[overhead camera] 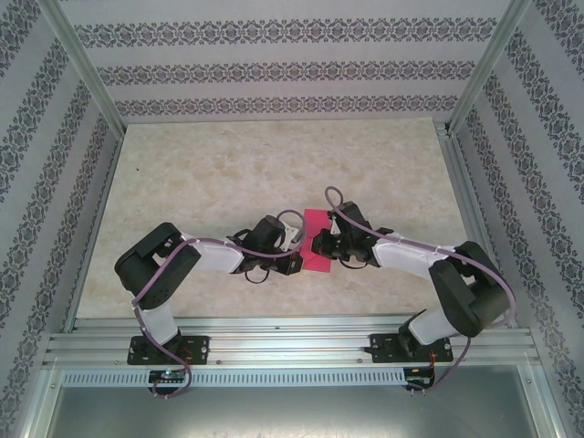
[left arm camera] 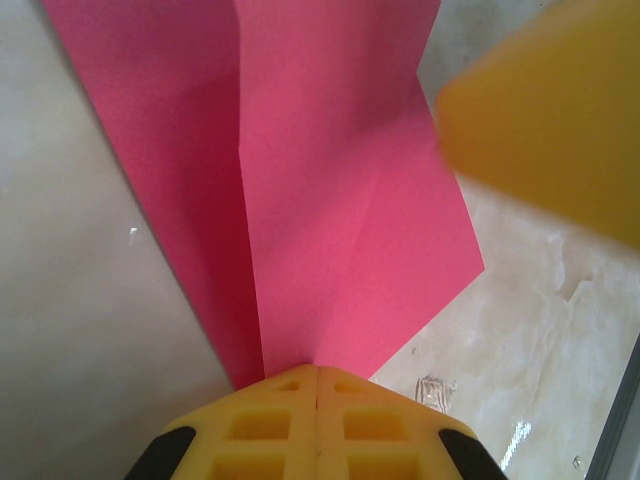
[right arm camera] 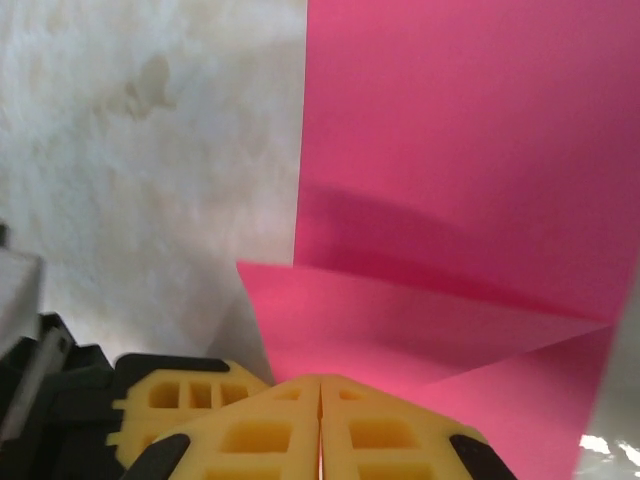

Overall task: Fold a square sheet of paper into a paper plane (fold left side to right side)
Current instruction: Fold the triangle a second time at the center of the table.

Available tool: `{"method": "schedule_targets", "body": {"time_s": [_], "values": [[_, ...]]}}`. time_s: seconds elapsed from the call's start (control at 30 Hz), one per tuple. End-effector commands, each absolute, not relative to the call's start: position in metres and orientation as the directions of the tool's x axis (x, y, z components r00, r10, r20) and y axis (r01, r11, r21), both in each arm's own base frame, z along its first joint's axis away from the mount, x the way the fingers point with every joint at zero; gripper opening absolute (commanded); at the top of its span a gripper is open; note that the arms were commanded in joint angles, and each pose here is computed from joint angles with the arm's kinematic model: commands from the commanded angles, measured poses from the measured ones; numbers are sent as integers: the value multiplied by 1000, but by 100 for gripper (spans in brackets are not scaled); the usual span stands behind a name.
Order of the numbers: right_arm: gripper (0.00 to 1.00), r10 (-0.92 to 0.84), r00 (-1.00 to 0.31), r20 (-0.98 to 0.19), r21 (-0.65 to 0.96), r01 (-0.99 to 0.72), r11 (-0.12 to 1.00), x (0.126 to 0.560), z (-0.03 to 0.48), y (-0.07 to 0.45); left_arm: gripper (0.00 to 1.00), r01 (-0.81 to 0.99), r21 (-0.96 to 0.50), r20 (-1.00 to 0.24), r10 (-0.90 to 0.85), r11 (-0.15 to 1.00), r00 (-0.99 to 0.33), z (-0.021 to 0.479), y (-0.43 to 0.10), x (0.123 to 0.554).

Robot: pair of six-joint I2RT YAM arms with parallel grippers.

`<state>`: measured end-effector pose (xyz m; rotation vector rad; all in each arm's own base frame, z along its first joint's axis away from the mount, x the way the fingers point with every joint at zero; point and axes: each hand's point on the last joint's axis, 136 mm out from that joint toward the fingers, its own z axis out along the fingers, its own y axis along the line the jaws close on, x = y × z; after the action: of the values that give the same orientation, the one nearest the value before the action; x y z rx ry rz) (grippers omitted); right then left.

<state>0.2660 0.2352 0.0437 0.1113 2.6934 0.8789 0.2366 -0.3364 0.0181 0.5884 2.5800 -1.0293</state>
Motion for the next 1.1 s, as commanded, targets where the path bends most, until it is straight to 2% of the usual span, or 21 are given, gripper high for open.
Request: {"method": "schedule_targets", "body": {"time_s": [0.0,0.4,0.67,0.8,0.9,1.07], "values": [[8,198,-952,-233,597,20,802,267,30,243,1,388,-510,-239,306,768,-921,-24,-303,206],[8,190,-968,-162,405,111,908,265,-14,207,3,373,-504,-211,307,779,-928,-25,-292,195],[8,179,-971,-160,414,99,905,267,-14,208,4,341,-486,-174,294,805,-940,-29,-267,173],[8,163,-966,-201,481,48,875,274,4,222,4,350,-489,-219,276,799,-936,-12,-268,181],[11,167,-951,-260,529,4,848,283,30,227,14,366,-515,-291,244,775,-925,16,-277,201],[25,232,-904,-360,574,-19,818,297,72,209,32,418,-580,-409,194,699,-892,66,-304,240]]}}
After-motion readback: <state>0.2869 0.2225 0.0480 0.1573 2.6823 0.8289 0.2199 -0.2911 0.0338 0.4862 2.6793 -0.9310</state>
